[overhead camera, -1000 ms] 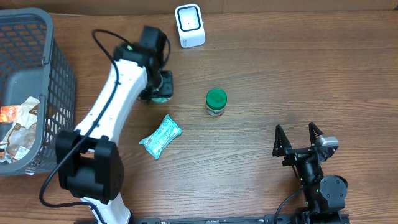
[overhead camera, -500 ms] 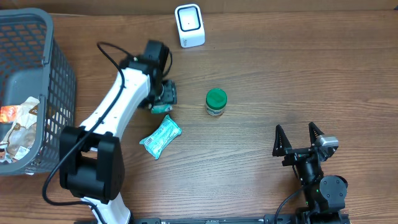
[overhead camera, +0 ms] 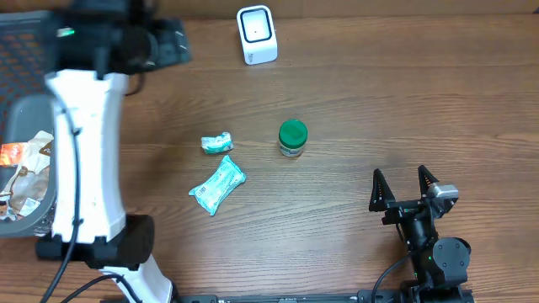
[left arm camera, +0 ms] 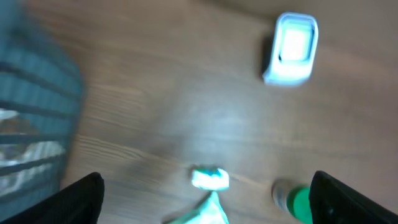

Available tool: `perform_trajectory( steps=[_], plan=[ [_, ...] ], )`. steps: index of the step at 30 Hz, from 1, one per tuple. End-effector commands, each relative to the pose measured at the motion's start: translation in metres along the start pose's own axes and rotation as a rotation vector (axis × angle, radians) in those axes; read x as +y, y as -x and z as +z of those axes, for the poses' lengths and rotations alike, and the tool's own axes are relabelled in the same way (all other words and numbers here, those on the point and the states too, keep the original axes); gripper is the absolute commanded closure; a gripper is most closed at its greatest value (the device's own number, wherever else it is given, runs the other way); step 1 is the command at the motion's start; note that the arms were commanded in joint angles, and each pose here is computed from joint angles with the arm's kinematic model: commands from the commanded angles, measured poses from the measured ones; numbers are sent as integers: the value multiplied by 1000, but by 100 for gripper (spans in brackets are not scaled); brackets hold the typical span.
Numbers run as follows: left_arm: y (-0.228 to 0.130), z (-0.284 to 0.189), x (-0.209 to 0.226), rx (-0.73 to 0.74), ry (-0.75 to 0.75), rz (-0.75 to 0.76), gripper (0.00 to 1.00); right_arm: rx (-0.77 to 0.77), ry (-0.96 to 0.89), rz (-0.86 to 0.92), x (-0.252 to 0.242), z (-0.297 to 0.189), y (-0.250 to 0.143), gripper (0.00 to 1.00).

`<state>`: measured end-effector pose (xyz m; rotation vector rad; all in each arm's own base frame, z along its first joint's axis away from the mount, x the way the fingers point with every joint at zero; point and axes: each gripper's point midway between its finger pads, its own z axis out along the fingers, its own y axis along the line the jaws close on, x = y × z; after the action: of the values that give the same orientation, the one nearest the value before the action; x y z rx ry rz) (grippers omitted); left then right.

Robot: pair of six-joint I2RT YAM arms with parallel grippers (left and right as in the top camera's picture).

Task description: Scan the item barcode

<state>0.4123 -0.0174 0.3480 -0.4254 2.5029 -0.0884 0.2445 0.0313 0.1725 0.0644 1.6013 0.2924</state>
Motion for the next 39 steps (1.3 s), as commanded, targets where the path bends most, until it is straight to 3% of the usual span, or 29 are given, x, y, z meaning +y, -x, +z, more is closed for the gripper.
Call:
perform_trajectory(
  steps=[1, 13, 22, 30, 39],
  plan=[
    [20, -38, 44, -93, 52, -86, 12, -4, 3, 3, 0, 0, -2, 0],
    [24, -82, 193, -158, 179, -432, 15, -4, 3, 3, 0, 0, -2, 0],
    [-33, -45, 301, 34, 354, -749, 15, -4, 3, 3, 0, 0, -2, 0],
    [-62, 30, 338, 130, 406, -777, 17, -4, 3, 3, 0, 0, -2, 0],
    [-86, 100, 350, 159, 397, -705, 18, -4, 3, 2, 0, 0, -2, 0]
  ],
)
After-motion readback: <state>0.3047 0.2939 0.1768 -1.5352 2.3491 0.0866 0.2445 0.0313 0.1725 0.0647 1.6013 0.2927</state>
